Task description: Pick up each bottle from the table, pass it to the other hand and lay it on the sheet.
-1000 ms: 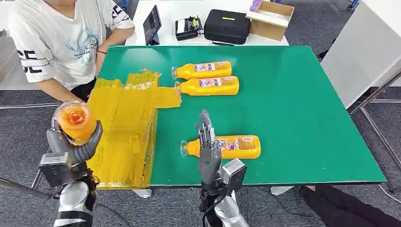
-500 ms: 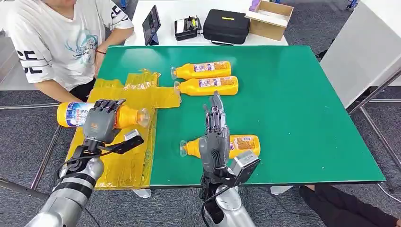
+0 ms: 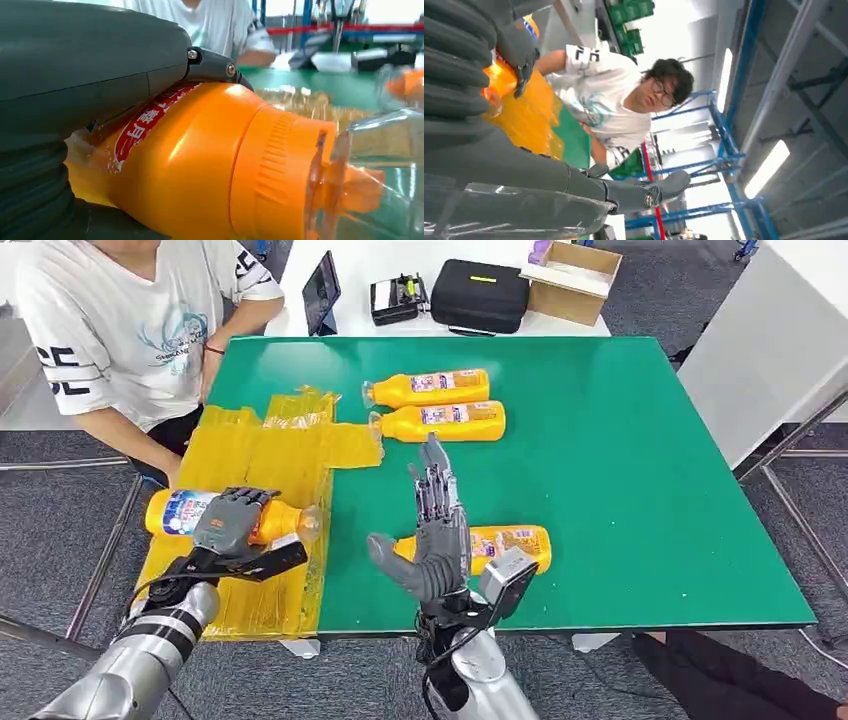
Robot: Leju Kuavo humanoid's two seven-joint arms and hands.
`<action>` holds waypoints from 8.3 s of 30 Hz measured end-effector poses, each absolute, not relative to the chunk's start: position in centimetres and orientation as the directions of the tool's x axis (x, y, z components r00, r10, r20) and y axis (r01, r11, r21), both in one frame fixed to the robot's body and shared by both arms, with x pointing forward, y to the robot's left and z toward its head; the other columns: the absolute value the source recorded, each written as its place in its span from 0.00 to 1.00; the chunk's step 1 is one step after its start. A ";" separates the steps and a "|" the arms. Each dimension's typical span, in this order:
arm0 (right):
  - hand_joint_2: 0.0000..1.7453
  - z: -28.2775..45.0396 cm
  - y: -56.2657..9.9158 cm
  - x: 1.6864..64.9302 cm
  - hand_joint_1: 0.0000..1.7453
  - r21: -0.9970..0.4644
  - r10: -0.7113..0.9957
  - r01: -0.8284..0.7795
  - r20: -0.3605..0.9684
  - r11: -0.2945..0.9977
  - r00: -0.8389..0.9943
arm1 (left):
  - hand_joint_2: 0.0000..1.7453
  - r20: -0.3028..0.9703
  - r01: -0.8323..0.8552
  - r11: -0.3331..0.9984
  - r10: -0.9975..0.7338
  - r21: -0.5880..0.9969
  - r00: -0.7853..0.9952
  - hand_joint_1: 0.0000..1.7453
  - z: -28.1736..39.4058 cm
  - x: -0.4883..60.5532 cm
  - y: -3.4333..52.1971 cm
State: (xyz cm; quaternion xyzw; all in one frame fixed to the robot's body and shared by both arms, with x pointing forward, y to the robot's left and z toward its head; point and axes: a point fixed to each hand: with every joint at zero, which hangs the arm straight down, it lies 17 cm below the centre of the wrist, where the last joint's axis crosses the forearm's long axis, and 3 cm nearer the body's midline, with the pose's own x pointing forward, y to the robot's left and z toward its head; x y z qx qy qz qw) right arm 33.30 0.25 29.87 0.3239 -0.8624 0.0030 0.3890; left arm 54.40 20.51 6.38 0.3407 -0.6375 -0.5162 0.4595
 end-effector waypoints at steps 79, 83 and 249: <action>1.00 20.6 6.7 33.6 0.00 0.116 -0.403 -0.639 0.856 0.760 -0.323 | 1.00 0.861 -0.428 0.904 -0.223 0.007 -0.457 0.00 21.1 51.9 30.5; 1.00 20.2 6.3 33.9 0.00 0.103 -0.381 -0.618 0.861 0.779 -0.337 | 1.00 0.832 -0.359 0.929 -0.133 -0.084 -0.539 0.00 23.7 51.6 30.0; 1.00 -4.9 -26.3 36.9 0.00 -0.711 0.869 -0.687 0.236 -0.151 -0.435 | 1.00 0.953 -0.026 1.000 -0.008 0.000 -0.304 0.00 10.5 45.4 14.8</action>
